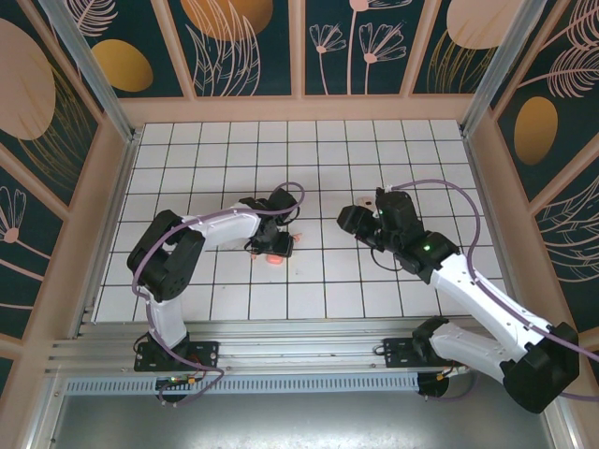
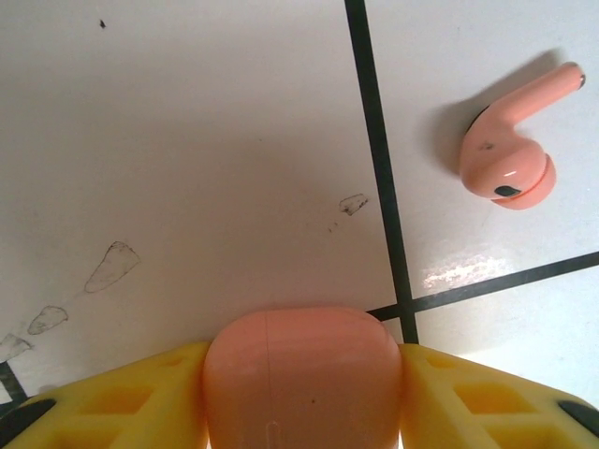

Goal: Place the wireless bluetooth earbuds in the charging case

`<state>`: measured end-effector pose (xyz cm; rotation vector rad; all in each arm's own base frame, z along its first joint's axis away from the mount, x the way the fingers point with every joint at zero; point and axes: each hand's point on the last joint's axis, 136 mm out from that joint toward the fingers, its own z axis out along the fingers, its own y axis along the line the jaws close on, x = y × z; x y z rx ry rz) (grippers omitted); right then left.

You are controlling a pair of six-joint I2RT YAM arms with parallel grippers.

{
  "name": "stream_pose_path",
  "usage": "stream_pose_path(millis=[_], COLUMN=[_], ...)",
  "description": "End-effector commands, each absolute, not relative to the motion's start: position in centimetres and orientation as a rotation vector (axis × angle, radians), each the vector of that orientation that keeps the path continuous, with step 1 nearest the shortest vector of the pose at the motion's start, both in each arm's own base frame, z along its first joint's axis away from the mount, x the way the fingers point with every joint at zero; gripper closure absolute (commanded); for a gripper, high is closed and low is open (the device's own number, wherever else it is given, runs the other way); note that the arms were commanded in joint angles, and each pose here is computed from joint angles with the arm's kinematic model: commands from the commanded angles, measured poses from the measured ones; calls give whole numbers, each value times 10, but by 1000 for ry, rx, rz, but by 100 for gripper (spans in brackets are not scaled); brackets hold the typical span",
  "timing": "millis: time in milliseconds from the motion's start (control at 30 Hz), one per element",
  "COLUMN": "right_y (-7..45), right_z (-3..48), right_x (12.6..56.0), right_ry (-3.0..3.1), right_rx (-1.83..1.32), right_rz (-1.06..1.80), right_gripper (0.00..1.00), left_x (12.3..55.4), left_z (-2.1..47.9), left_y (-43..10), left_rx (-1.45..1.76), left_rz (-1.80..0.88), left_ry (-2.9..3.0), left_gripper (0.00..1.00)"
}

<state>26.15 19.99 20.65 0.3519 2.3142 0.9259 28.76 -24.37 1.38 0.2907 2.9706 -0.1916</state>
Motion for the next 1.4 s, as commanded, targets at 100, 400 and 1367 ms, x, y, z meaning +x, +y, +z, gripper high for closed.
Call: stream_pose_path(millis=[100, 400, 1367], right_y=[190, 189, 211], right_z=[205, 200, 225], right_x=[259, 255, 256], right_ry=[2298, 2317, 2268], right_rx=[394, 371, -48], right_rz=[890, 878, 1260], right_gripper=[45, 45, 45], left_x=[285, 298, 286], left_z=[9, 38, 197], left_y=[-232, -246, -316], left_rx=[350, 475, 1278], left_rz=[-66, -107, -554], left_ry=[2992, 2895, 1895], left_gripper=[53, 61, 74])
